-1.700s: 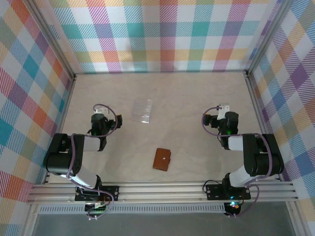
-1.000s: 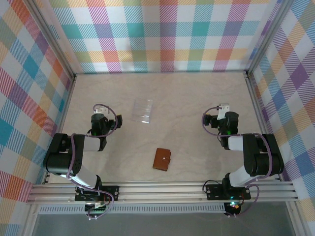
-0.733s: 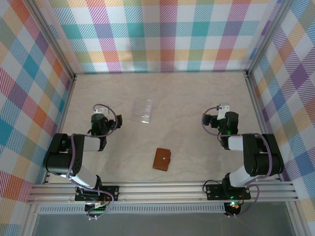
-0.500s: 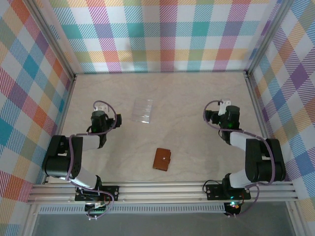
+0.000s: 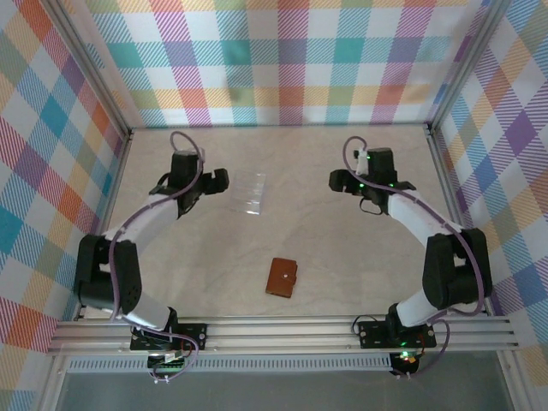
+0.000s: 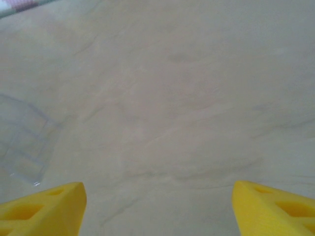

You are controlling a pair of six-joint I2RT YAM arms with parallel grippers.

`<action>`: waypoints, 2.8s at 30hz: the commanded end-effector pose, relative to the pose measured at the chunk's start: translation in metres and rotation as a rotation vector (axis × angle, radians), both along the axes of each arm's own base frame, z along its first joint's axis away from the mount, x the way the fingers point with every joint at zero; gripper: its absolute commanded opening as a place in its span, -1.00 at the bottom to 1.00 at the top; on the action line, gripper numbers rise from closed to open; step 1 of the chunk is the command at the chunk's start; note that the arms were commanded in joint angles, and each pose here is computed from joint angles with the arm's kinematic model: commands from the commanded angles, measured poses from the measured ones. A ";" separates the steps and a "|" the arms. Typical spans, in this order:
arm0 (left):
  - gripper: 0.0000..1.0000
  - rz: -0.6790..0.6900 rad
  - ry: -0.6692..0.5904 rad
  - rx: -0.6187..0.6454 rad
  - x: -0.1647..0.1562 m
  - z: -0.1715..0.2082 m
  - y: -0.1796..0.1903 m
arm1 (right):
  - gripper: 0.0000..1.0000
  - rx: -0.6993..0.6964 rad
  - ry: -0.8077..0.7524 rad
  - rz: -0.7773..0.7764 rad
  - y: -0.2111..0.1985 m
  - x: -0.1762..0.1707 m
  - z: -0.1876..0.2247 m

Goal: Take the credit cards out of the card holder

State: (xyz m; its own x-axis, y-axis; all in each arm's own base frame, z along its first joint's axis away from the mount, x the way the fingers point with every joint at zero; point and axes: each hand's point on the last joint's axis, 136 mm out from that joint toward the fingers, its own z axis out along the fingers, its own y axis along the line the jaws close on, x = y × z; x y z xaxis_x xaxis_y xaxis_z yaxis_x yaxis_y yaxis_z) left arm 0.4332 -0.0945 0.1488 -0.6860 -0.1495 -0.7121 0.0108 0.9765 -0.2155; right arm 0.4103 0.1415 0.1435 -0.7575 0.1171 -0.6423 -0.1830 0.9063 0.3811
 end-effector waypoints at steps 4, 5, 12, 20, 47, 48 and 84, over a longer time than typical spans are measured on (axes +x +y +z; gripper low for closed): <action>0.43 -0.085 0.296 -0.102 -0.013 -0.041 -0.043 | 0.42 0.062 0.196 0.118 0.059 -0.023 -0.016; 0.34 -0.085 0.305 -0.099 -0.010 -0.042 -0.044 | 0.41 0.058 0.198 0.126 0.064 -0.023 -0.016; 0.02 -0.139 0.397 -0.036 0.011 -0.056 -0.050 | 0.40 0.038 0.228 0.132 0.076 -0.015 -0.020; -0.21 -0.179 0.425 -0.008 0.034 -0.060 -0.051 | 0.42 0.015 0.248 0.135 0.081 -0.008 -0.017; -0.90 -0.077 0.510 0.036 0.020 -0.076 -0.055 | 0.42 -0.060 0.225 0.155 0.078 -0.014 -0.003; -0.91 -0.063 0.507 0.028 0.017 -0.078 -0.058 | 0.42 -0.076 0.219 0.146 0.075 -0.012 -0.004; -0.34 -0.158 0.425 -0.052 -0.065 -0.011 -0.131 | 0.37 0.055 0.450 0.160 0.074 -0.101 0.002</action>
State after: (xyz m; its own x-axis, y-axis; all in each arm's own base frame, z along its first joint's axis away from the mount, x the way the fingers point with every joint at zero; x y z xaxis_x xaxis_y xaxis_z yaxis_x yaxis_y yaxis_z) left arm 0.3894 -0.2147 0.1250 -0.9237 -0.0706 -0.3765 0.0054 0.9804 -0.1970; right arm 0.3416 0.2049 0.1480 -0.9315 -0.0289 -0.3626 -0.1895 0.8895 0.4158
